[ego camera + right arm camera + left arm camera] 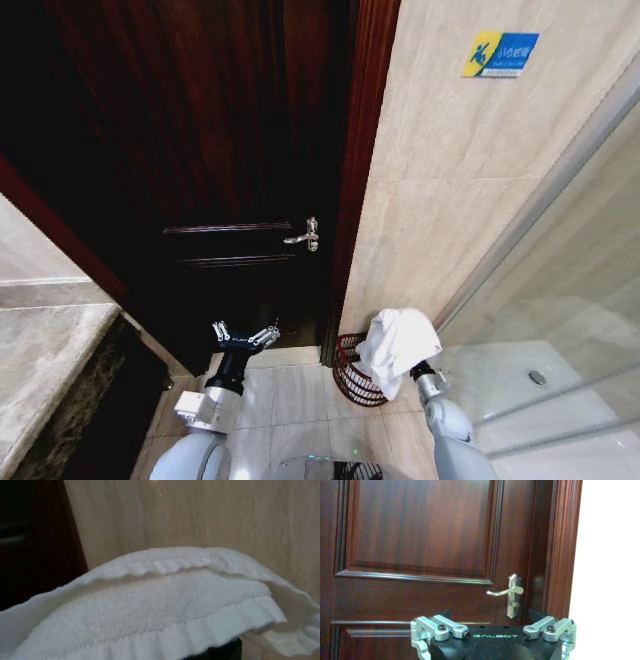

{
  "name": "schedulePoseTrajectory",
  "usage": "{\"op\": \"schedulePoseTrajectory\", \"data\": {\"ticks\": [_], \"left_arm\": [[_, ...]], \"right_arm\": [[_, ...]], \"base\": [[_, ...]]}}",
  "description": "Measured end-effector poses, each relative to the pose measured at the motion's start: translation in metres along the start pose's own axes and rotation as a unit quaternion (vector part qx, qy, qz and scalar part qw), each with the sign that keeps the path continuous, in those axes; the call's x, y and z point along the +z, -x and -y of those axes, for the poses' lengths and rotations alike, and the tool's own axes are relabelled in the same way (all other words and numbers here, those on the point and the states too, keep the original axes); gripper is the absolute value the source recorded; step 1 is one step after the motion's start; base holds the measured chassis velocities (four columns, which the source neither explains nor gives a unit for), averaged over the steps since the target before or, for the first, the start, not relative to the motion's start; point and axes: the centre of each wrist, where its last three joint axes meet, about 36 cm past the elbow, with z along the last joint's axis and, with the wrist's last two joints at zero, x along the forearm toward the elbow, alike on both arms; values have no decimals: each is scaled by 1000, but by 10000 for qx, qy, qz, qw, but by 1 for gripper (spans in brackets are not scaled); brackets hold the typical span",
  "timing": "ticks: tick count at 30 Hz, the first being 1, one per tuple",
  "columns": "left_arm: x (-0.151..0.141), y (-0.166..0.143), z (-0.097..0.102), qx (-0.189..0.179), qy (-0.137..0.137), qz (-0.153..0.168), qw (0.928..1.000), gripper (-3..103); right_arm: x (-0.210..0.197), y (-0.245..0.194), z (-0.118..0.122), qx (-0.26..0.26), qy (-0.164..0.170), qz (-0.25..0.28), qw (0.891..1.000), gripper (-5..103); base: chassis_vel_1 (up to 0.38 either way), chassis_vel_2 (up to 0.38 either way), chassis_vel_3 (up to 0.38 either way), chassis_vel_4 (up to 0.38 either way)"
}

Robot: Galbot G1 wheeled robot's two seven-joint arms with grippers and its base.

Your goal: Discard the used towel into the hamper.

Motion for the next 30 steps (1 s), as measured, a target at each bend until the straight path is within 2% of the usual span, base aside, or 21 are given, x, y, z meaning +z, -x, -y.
{"op": "schedulePoseTrajectory", "data": {"ticks": [8, 19, 30], "left_arm": [[0, 0, 0, 0, 0, 0, 10000, 100], [0, 0, 0, 0, 0, 1, 10000, 100], [0, 0, 0, 0, 0, 1, 10000, 100]], "right_arm": [[14, -1, 11, -63, 61, -418, 9991, 11], [22, 23, 11, 108, 537, -1107, 9923, 11], [53, 1, 18, -75, 520, -1597, 9858, 11]], "base": [[0, 0, 0, 0], [0, 0, 0, 0], [0, 0, 0, 0]]}}
